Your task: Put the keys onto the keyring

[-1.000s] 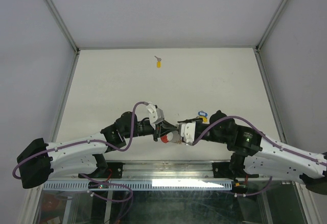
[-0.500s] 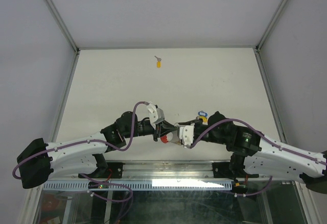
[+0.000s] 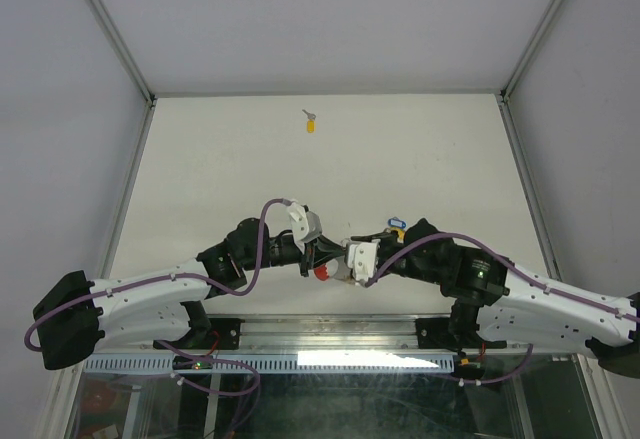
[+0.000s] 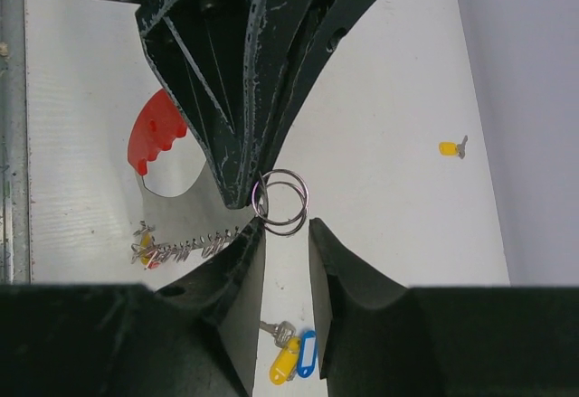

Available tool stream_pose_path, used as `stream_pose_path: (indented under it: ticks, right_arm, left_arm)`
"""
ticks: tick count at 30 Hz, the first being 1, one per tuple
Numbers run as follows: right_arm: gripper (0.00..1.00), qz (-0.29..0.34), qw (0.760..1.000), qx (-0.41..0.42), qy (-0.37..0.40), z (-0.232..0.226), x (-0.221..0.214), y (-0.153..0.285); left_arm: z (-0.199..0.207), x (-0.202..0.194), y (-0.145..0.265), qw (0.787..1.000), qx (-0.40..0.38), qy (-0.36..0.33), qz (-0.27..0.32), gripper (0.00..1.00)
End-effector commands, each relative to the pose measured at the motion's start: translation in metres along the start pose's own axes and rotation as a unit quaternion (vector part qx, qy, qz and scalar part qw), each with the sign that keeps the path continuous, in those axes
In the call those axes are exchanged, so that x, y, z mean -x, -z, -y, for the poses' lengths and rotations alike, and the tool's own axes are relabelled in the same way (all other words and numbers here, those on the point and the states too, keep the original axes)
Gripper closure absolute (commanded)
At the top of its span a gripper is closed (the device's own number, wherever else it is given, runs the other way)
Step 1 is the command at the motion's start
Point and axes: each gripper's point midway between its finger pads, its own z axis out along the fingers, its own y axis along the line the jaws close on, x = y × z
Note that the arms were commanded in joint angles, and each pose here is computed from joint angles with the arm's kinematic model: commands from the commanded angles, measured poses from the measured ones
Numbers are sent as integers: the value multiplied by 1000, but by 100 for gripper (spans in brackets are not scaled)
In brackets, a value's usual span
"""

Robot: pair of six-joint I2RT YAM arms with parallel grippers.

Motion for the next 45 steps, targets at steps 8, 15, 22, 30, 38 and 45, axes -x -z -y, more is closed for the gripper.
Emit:
stream_pose_path:
  ticks: [8, 15, 22, 30, 38, 45]
  right_arm:
    - [73, 21, 996, -76, -35, 32, 18, 5]
    - [73, 25, 992, -78, -91, 33, 24, 12]
    - [75, 22, 971, -101, -215, 42, 32, 26]
    - [78, -31, 907, -140, -395, 63, 21, 35]
    - [63, -2, 784, 14, -620, 60, 32, 18]
    - [60, 63, 699, 97, -706, 49, 59, 9]
  left_arm:
    - [7, 37, -2, 998, -21, -20, 48, 100]
    - [5, 36, 1, 998, -13, -31, 50, 100]
    - [2, 38, 6, 997, -2, -45, 59, 100]
    - [0, 39, 10, 996, 5, -54, 65, 100]
    - [-10, 35, 17, 994, 33, -88, 62, 100]
    - [-17, 39, 21, 989, 49, -125, 68, 100]
